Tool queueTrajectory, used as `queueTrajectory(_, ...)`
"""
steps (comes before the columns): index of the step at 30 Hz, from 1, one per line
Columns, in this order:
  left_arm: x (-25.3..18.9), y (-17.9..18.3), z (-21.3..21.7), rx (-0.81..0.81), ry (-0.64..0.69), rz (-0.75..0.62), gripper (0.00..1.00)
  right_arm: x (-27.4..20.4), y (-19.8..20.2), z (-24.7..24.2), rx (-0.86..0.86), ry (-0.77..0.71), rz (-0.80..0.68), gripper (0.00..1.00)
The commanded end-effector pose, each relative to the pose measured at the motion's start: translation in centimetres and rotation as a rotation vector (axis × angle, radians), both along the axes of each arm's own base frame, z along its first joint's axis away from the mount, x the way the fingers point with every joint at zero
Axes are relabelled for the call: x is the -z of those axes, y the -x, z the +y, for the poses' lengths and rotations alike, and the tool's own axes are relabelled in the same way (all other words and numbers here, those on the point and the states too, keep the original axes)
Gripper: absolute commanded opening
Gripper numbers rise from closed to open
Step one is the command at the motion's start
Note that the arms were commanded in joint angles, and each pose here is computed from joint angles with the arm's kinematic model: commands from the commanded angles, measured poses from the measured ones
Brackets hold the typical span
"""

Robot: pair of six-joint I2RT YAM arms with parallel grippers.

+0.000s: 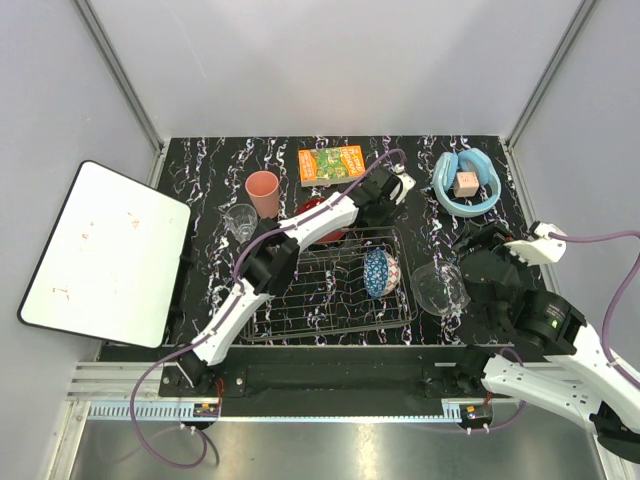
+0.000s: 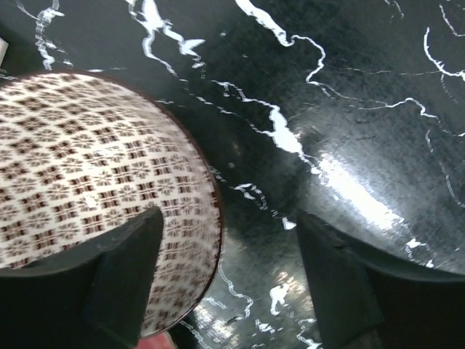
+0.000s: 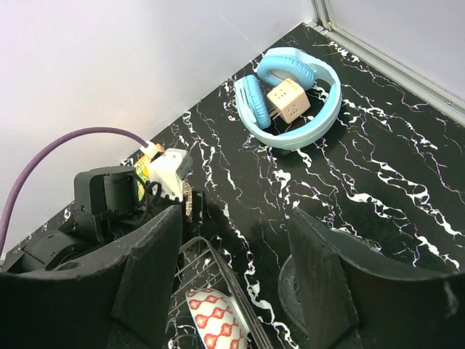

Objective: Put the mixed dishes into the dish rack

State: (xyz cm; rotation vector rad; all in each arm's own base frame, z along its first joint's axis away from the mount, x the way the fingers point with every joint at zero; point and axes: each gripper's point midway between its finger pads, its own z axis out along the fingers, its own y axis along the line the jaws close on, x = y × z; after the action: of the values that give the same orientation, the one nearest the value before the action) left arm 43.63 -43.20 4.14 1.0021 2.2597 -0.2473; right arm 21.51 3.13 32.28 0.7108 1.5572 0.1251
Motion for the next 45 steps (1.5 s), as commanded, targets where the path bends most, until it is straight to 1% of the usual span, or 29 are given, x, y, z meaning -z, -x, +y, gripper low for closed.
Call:
queueTrajectory(1,-1.5,-0.4,-1.2,0.003,0.056,-0.032,0.62,0.1,0.0,-0.2,0.015,-0.016,-0.014,0.67)
queueTrajectory(2,-1.5,-0.4,-1.3,0.001,0.057,-0.034,0.54,0.1,-0.1,-0.2,0.017,-0.012,-0.011,0.66)
queueTrajectory(4,-1.9,-0.6,-1.2,0.0,0.062,-0.041,0.44,0.4,-0.1,-0.1,0.014,-0.009,-0.007,0.66)
queueTrajectory(5,-2.1,-0.6,-1.2,0.001,0.064,-0.044,0.32,0.4,-0.1,-0.1,0.016,-0.006,-0.006,0.65)
queueTrajectory(8,-4.1,-0.9,-1.2,-0.005,0.081,-0.076,0.14,0.8,-0.2,-0.1,0.017,0.004,0.001,0.65)
queueTrajectory(10,-5.6,-1.2,-1.1,-0.014,0.092,-0.103,0.11,1.0,-0.2,-0.1,0.018,0.01,0.003,0.64)
queueTrajectory(16,-14.4,-0.6,-0.6,-0.031,0.219,-0.179,0.03,1.8,-0.4,-0.1,0.038,0.062,0.022,0.64)
queueTrajectory(17,-17.4,0.1,-0.3,-0.029,0.264,-0.202,0.02,1.8,-0.4,-0.2,0.048,0.072,0.021,0.64)
queueTrajectory(19,-19.1,1.3,0.2,-0.035,0.328,-0.169,0.0,2.2,-0.6,-0.2,0.056,0.096,0.032,0.63)
queueTrajectory(20,-22.6,2.1,1.1,-0.042,0.384,-0.196,0.0,2.3,-0.6,-0.2,0.061,0.101,0.033,0.63)
queueTrajectory(22,-23.6,3.9,1.6,-0.032,0.472,-0.118,0.0,3.0,-0.9,0.0,0.067,0.123,0.047,0.62)
queueTrajectory(23,-26.9,5.1,2.6,-0.027,0.54,-0.129,0.0,3.2,-1.0,0.1,0.069,0.129,0.053,0.62)
queueTrajectory(26,-29.7,8.7,4.0,0.025,0.658,0.029,0.0,4.2,-1.4,0.4,0.073,0.145,0.079,0.62)
queueTrajectory(27,-30.2,10.3,4.5,0.083,0.707,0.129,0.0,4.5,-1.5,0.5,0.076,0.147,0.086,0.63)
queueTrajectory(28,-30.1,12.0,5.0,0.066,0.754,0.243,0.0,4.8,-1.6,0.5,0.081,0.145,0.097,0.65)
queueTrajectory(29,-30.7,12.7,5.4,0.083,0.801,0.292,0.0,5.1,-1.8,0.5,0.083,0.144,0.105,0.65)
queueTrajectory(30,-31.0,15.0,5.2,0.151,0.841,0.393,0.0,5.2,-1.8,0.4,0.087,0.145,0.11,0.65)
queueTrajectory(31,-30.1,17.0,5.6,0.134,0.865,0.51,0.0,5.3,-1.9,0.4,0.09,0.145,0.114,0.65)
queueTrajectory(32,-30.5,17.8,5.3,0.179,0.904,0.542,0.0,5.4,-1.9,0.3,0.092,0.143,0.117,0.65)
queueTrajectory(33,-30.8,19.5,5.3,0.186,0.938,0.661,0.0,5.3,-1.9,0.3,0.094,0.141,0.117,0.65)
queueTrajectory(34,-29.2,20.5,5.6,0.164,0.938,0.727,0.0,5.4,-2.0,0.3,0.092,0.145,0.12,0.65)
queueTrajectory(35,-29.3,21.0,5.4,0.195,0.964,0.739,0.0,5.4,-2.0,0.4,0.09,0.148,0.122,0.65)
queueTrajectory(36,-27.5,21.6,5.4,0.155,0.956,0.816,0.0,5.3,-1.9,0.3,0.088,0.148,0.122,0.65)
queueTrajectory(38,-27.5,22.5,5.0,0.193,0.992,0.834,0.0,5.5,-1.9,0.3,0.083,0.144,0.125,0.64)
queueTrajectory(39,-26.3,23.3,5.0,0.131,0.995,0.934,0.0,5.4,-1.8,0.2,0.085,0.137,0.119,0.64)
queueTrajectory(41,-26.7,25.1,4.2,0.184,1.028,0.973,0.0,5.5,-1.6,-0.1,0.088,0.134,0.116,0.64)
queueTrajectory(42,-25.8,25.9,4.1,0.154,1.024,1.032,0.0,5.4,-1.6,-0.2,0.089,0.126,0.111,0.63)
queueTrajectory(43,-26.0,26.8,3.7,0.19,1.037,1.03,0.0,5.4,-1.5,-0.2,0.088,0.125,0.11,0.63)
queueTrajectory(45,-25.0,27.4,3.5,0.159,1.038,1.071,0.0,5.5,-1.4,-0.4,0.086,0.124,0.111,0.62)
